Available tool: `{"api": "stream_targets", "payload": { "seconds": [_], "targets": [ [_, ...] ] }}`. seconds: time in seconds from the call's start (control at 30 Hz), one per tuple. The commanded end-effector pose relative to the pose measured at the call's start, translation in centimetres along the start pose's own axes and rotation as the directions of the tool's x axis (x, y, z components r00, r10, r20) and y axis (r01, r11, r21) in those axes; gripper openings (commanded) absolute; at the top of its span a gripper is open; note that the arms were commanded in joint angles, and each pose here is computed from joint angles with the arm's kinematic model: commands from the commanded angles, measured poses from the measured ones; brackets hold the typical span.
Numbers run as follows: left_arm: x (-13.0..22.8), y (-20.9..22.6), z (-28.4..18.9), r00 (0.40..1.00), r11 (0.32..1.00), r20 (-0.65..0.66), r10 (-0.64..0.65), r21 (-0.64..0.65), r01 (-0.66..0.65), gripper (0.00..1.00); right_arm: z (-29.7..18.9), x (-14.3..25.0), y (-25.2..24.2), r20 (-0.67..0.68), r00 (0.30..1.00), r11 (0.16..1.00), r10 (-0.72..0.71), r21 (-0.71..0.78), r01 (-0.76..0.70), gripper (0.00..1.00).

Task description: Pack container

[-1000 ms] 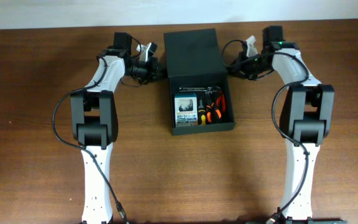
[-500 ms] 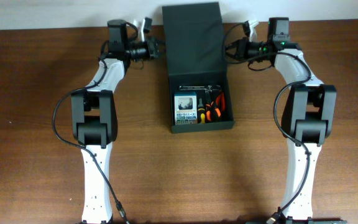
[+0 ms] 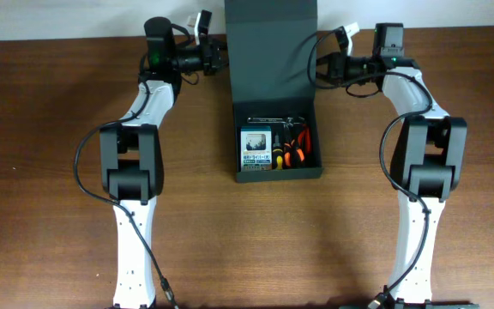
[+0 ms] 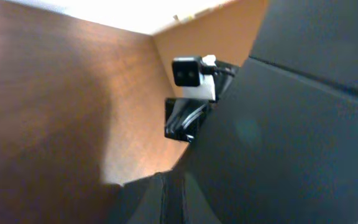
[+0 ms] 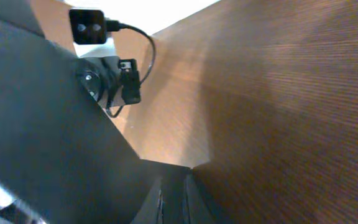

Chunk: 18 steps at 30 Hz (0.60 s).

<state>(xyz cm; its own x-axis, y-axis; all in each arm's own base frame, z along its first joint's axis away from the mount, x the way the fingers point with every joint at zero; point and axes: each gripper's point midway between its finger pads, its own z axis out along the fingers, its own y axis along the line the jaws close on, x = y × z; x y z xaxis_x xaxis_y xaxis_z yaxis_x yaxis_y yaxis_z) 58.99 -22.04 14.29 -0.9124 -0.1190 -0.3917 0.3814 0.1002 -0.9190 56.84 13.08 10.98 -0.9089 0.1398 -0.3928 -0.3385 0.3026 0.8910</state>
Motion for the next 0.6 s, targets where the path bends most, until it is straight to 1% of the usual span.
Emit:
{"api": "stream_targets", "payload": {
  "seconds": [0.0, 0.17, 0.27, 0.43, 0.57],
  "targets": [
    [0.7, -1.2, 0.4, 0.998, 0.999, -0.054, -0.035, 0.036, 0.037, 0.02, -1.6, -2.1, 7.1, 0.019, 0.989, 0.985, -0.148, -0.082, 0.149, 0.04],
    [-0.6, -2.8, 0.5, 1.000, 1.000, -0.011, 0.004, 0.021, -0.004, 0.02, -2.6, -3.3, 9.7, 0.051, 0.976, 0.977, -0.210, -0.032, 0.212, 0.04],
    [-1.4, -4.5, 0.7, 0.999, 0.999, 0.014, 0.048, 0.015, -0.048, 0.02, -3.0, -3.6, 10.2, 0.062, 0.977, 0.979, -0.202, 0.020, 0.201, 0.04],
    [-3.5, -7.4, 0.7, 0.990, 0.995, 0.098, 0.100, -0.023, -0.099, 0.02, -2.9, -3.4, 11.0, 0.057, 0.981, 0.981, -0.183, 0.070, 0.179, 0.04],
    [-3.2, -8.5, 1.0, 0.991, 0.993, 0.088, 0.099, -0.073, -0.093, 0.02, -2.6, -2.3, 11.0, 0.025, 0.981, 0.973, -0.191, 0.140, 0.185, 0.04]
  ]
}}
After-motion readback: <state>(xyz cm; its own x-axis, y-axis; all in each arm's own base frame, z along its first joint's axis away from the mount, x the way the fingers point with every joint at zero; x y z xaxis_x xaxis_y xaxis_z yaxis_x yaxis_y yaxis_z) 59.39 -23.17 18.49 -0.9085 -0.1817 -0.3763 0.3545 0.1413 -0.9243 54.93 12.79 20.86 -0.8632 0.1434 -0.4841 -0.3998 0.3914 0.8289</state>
